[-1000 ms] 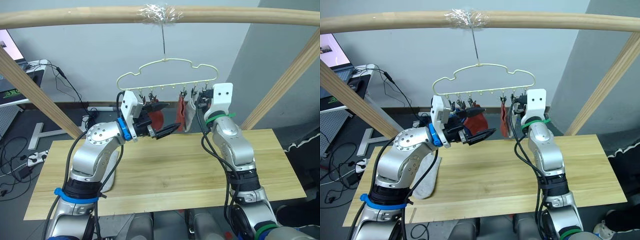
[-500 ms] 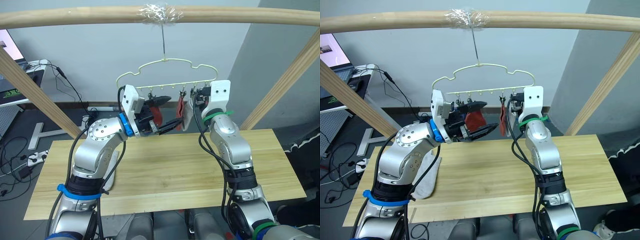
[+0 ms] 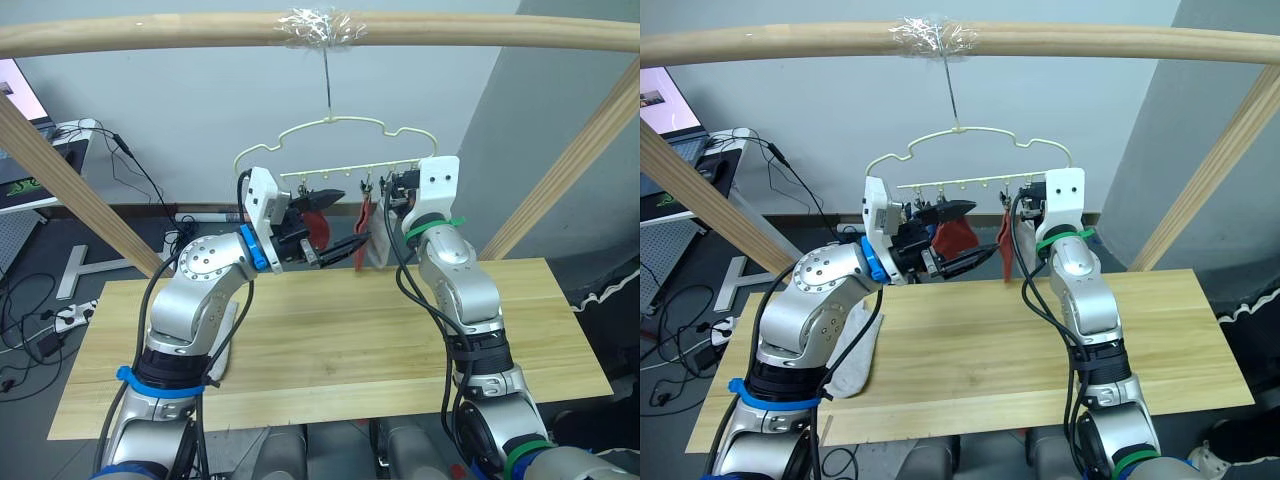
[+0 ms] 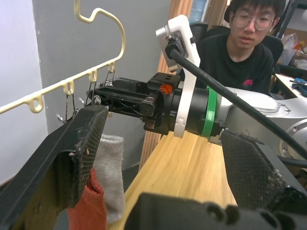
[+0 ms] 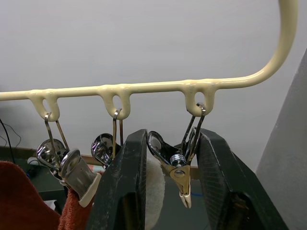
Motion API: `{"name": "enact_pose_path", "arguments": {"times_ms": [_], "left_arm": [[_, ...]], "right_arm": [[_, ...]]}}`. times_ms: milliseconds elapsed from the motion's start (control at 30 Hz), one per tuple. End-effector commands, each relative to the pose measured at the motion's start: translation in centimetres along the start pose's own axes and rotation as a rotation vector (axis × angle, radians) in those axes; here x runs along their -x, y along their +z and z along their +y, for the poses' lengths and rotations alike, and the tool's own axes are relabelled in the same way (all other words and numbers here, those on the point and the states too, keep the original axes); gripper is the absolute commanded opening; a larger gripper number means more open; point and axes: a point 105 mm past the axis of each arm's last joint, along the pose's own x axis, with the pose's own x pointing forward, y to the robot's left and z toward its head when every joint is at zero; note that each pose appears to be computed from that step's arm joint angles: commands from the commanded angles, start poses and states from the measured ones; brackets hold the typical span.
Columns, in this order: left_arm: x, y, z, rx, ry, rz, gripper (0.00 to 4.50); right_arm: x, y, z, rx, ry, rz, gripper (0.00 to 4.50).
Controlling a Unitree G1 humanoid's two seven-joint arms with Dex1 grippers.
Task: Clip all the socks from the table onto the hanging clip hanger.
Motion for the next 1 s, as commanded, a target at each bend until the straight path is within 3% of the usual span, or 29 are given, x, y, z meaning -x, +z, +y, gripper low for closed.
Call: {"name": "enact_pose_path", "arguments": {"times_ms": [33, 167, 433, 500, 567, 733, 1000], "left_arm": [[0.0, 1.3, -0.2, -0.028, -0.007, -0.05, 4.27], [-0.2, 1.3, -0.3, -0.022, -0.008, -0.056, 4.27], [0.6, -0.2, -0.3, 0.015, 0.022, -0.012, 4.27], [1.4, -2.1, 0.0, 0.038, 0.058, 0.062, 4.27], [3.2, -5.4, 0.3, 0.056, 0.117, 0.205, 4.27], [8.9, -11.3, 3.9, 0.077, 0.405, 0.444, 4.27], [18.0, -16.7, 7.2, 0.166, 0.798, 0.673, 4.38]], "right_arm": [[0.0, 1.5, 0.0, 0.025, -0.001, -0.059, 0.97], [0.2, 1.4, -0.4, 0.038, -0.009, -0.057, 0.02], [1.3, 0.7, -1.3, 0.045, 0.037, 0.014, 0.02], [1.8, 0.4, -1.3, 0.051, 0.098, 0.064, 0.02], [2.4, 0.5, -1.6, 0.06, 0.156, 0.106, 0.02], [3.9, 0.7, -1.6, 0.067, 0.305, 0.219, 0.02], [4.9, 1.2, -2.0, 0.083, 0.377, 0.296, 0.01]]}}
